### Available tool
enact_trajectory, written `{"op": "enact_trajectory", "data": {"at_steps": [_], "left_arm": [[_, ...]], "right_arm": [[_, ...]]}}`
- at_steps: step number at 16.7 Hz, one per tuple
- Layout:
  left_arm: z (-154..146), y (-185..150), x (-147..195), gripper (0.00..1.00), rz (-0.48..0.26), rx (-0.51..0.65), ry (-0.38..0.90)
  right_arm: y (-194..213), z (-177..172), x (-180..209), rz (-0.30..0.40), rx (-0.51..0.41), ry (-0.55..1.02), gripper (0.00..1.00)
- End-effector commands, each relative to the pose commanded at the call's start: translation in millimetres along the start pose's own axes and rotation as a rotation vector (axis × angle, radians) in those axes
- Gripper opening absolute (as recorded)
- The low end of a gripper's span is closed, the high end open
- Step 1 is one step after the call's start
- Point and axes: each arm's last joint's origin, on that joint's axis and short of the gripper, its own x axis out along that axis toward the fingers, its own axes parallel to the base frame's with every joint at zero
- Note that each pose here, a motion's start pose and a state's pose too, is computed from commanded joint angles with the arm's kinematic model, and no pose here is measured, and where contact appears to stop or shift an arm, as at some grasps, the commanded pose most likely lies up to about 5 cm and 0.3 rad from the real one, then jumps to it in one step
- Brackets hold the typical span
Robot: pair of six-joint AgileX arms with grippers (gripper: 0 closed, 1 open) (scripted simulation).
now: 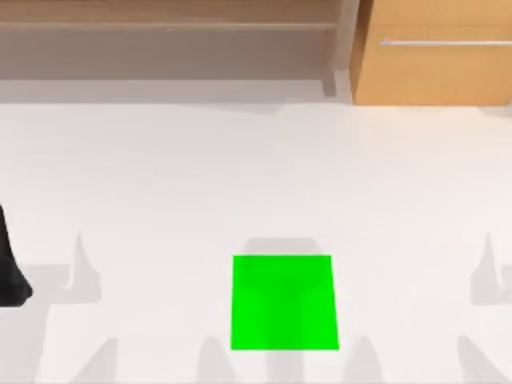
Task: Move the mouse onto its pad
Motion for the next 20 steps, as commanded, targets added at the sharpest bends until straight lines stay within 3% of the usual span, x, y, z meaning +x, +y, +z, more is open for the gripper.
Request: {"op": "enact_trajectory", "data": {"at_steps": [5, 11, 16, 20], "left_arm": [[0.0, 0.0, 0.0, 1.00, 0.000, 0.000, 0.000], [0.0, 0.0, 0.0, 1.00, 0.000, 0.000, 0.000], [0.0, 0.0, 0.0, 1.00, 0.000, 0.000, 0.000], [0.0, 0.0, 0.0, 1.00, 0.000, 0.000, 0.000]], "right_arm": [[-2.1, 10.3, 0.3, -0.019, -0.052, 0.045, 1.00], [-11.3, 59.6, 22.5, -0.031, -0.326, 0.367, 1.00], [-23.9, 75.7, 58.6, 0.038, -0.487, 0.677, 1.00], [-38.4, 69.2, 91.6, 0.170, -0.579, 0.973, 1.00]]}}
